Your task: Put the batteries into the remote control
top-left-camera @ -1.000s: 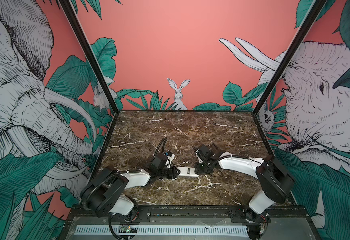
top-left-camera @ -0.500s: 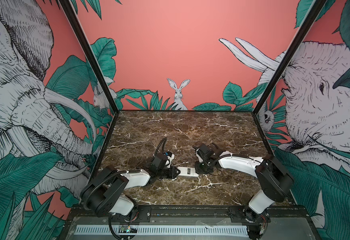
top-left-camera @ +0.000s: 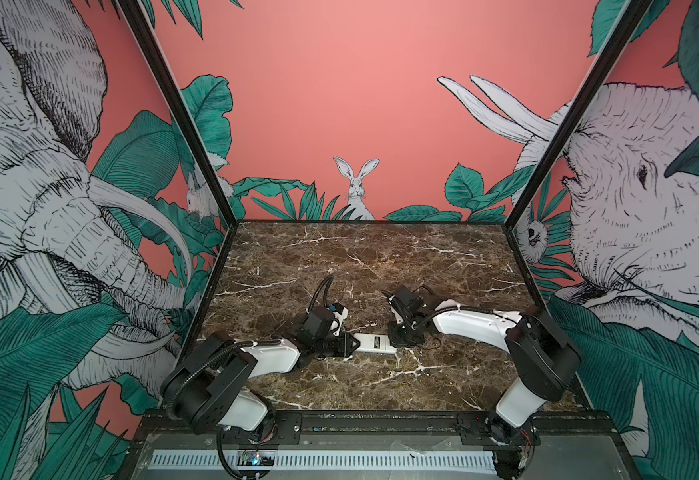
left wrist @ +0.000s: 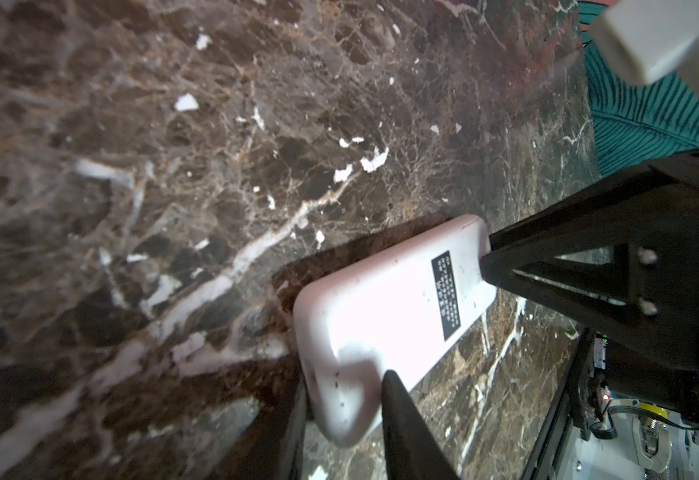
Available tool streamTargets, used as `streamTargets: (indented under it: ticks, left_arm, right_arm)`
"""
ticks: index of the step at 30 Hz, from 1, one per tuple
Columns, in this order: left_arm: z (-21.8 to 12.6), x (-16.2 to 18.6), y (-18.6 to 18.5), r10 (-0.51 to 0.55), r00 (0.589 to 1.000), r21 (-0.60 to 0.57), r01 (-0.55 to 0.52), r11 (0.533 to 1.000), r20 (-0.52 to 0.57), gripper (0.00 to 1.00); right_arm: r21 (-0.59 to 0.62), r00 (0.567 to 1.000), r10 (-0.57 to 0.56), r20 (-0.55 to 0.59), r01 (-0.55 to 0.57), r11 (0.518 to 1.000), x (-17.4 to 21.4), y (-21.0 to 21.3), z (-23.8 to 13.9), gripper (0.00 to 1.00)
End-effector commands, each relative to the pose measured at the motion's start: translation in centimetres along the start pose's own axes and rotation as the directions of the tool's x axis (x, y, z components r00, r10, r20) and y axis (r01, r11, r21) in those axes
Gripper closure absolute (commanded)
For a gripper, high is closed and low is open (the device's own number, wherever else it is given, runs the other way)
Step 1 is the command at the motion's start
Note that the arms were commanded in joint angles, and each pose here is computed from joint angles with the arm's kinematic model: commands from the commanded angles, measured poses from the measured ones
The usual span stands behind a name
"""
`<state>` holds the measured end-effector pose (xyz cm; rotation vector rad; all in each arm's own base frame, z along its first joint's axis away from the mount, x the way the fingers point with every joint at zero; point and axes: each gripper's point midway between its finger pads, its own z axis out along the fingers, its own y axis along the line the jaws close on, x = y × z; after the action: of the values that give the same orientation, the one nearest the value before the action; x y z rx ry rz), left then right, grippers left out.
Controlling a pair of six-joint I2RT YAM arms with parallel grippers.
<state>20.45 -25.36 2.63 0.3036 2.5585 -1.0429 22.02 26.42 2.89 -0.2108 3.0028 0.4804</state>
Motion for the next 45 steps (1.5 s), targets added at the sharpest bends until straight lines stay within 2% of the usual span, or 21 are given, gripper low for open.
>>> streamTargets:
  ticks: [1, 17, 21, 25, 31, 35, 39, 43, 45]
  left_arm:
    - [0.2, 4.7, 3.0, -0.081, 0.987, -0.101, 0.067, 0.993, -0.140, 0.68]
    - [0.5, 5.1, 2.3, -0.078, 0.985, -0.087, 0.066, 0.994, -0.151, 0.69]
    - [0.2, 4.4, 2.6, -0.070, 0.988, -0.133, 0.051, 0.990, -0.137, 0.69]
    - [0.0, 3.4, 3.0, -0.064, 0.990, -0.186, 0.040, 0.982, -0.125, 0.63]
    - [-0.5, 2.2, 4.2, -0.118, 0.989, -0.224, 0.096, 0.970, -0.087, 0.52]
    - [-1.3, 1.5, 4.7, -0.108, 0.991, -0.271, 0.083, 0.959, -0.079, 0.43]
    - [-1.5, 0.9, 5.1, -0.126, 0.990, -0.273, 0.103, 0.956, -0.069, 0.33]
    - [-1.7, 0.5, 5.1, -0.131, 0.989, -0.278, 0.109, 0.954, -0.063, 0.29]
    - [-2.0, 0.2, 4.9, -0.136, 0.989, -0.267, 0.117, 0.956, -0.052, 0.28]
  right_arm:
    - [-0.080, 1.000, -0.021, -0.005, 0.021, 0.997, 0.4, 2.6, 3.0, 0.79]
    - [-0.175, 1.000, -0.026, 0.011, 0.027, 0.984, 0.6, 5.8, 3.1, 0.77]
    - [-0.167, 0.999, -0.038, 0.033, 0.043, 0.985, 0.6, 5.5, 2.3, 0.65]
    - [-0.156, 0.997, -0.059, 0.055, 0.067, 0.986, 0.8, 5.0, 1.3, 0.55]
    - [-0.129, 0.983, -0.132, 0.128, 0.148, 0.981, 0.2, 4.8, -0.9, 0.40]
    - [-0.085, 0.958, -0.214, 0.194, 0.233, 0.969, -0.1, 4.2, -3.1, 0.35]
    - [-0.025, 0.913, -0.317, 0.257, 0.334, 0.942, -0.6, 3.4, -4.5, 0.30]
    - [0.019, 0.835, -0.465, 0.294, 0.481, 0.877, -0.9, 3.8, -5.7, 0.25]
    - [0.028, 0.773, -0.537, 0.338, 0.562, 0.827, -1.2, 4.5, -6.6, 0.24]
